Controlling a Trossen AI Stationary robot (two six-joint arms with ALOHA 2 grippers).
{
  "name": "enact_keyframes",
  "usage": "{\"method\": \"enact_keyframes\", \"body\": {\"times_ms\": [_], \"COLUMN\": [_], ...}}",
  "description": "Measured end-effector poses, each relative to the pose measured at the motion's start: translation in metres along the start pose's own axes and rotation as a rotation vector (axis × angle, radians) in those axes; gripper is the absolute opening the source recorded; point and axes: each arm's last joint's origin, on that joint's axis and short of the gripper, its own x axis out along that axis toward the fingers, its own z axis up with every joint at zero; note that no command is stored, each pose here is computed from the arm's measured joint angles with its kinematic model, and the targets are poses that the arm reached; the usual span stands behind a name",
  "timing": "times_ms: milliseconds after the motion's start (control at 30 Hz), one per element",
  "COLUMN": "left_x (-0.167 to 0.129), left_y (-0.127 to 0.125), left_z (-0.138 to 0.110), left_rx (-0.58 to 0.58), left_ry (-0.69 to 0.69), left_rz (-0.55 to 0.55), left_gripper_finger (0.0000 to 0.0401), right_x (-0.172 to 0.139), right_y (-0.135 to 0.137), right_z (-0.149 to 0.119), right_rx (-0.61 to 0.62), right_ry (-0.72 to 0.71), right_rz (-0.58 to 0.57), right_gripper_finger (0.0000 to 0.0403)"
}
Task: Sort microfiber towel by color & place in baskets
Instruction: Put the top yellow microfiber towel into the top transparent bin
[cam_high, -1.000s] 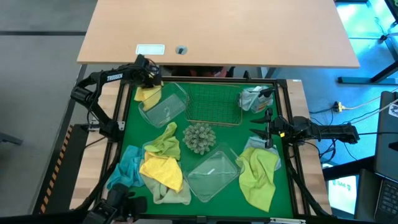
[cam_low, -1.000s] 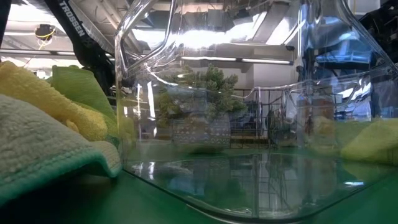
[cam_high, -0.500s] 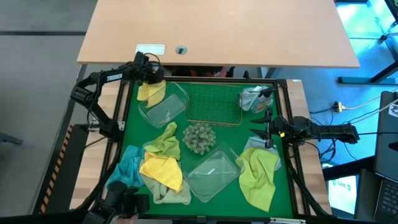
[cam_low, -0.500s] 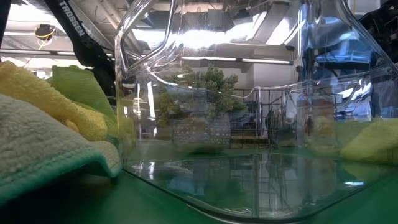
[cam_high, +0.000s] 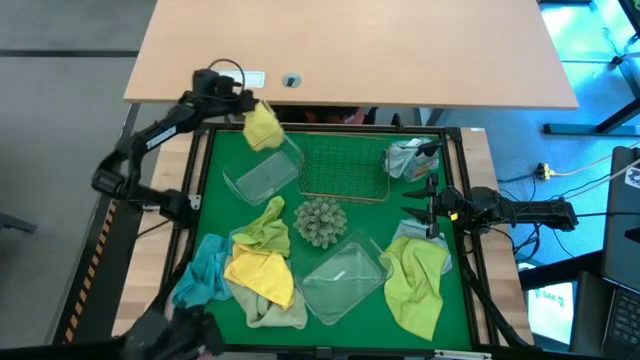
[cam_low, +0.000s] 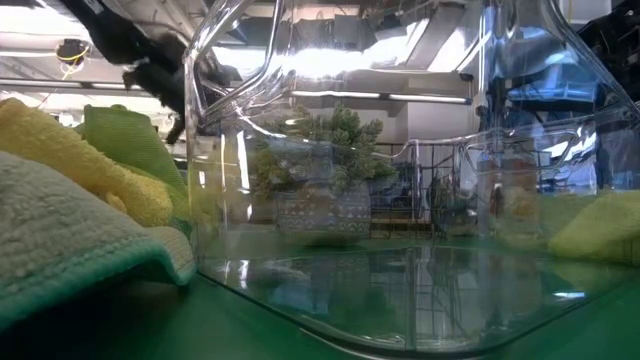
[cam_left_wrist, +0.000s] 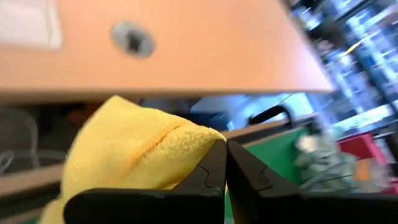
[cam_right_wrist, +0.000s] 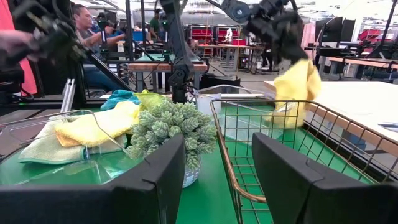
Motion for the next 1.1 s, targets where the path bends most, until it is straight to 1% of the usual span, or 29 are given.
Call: {"method": "enact_keyframes", "body": {"times_ms": [133,367,500,633,800,900,967,1033,1100], "left_x": [-0.027,-0.070,-0.090,-0.104,-0.113,-0.113,-0.110,-0.107,-0.104], "left_y": [-0.022,-0.058,-0.073,-0.086,-0.099,-0.102,-0.103,-0.101,-0.097], "left_z": [0.008,0.013,0.010,0.004,-0.004,-0.011,-0.017,-0.023,-0.029], "left_rx": [0.018,0.106,0.105,0.127,0.117,0.112,0.095,0.087,0.111], "left_ry": [-0.094,-0.243,-0.248,-0.237,-0.202,-0.152,-0.103,-0.067,-0.049], "left_rz": [-0.078,-0.244,-0.357,-0.433,-0.512,-0.518,-0.499,-0.441,-0.354], "left_gripper_finger": [0.0000,0.0000,0.0000,0.0000,0.0000,0.0000,0.0000,0.0000,0.0000], "right_x": [0.000,0.000,0.000,0.000,0.000,0.000,0.000,0.000,0.000], "right_y": [0.000,-0.001,-0.001,-0.001,-0.001,-0.001,-0.001,-0.001,-0.001], "right_z": [0.000,0.000,0.000,0.000,0.000,0.000,0.000,0.000,0.000], "right_rx": [0.000,0.000,0.000,0.000,0.000,0.000,0.000,0.000,0.000], "right_ry": [0.000,0.001,0.001,0.001,0.001,0.001,0.001,0.001,0.001], "right_rz": [-0.002,-0.028,-0.028,-0.028,-0.028,-0.028,-0.028,-0.028,-0.028], "right_gripper_finger": [0.0186,0.0186,0.0186,0.0186,0.0186,0.0186,0.0186,0.0186,0.0186]}}
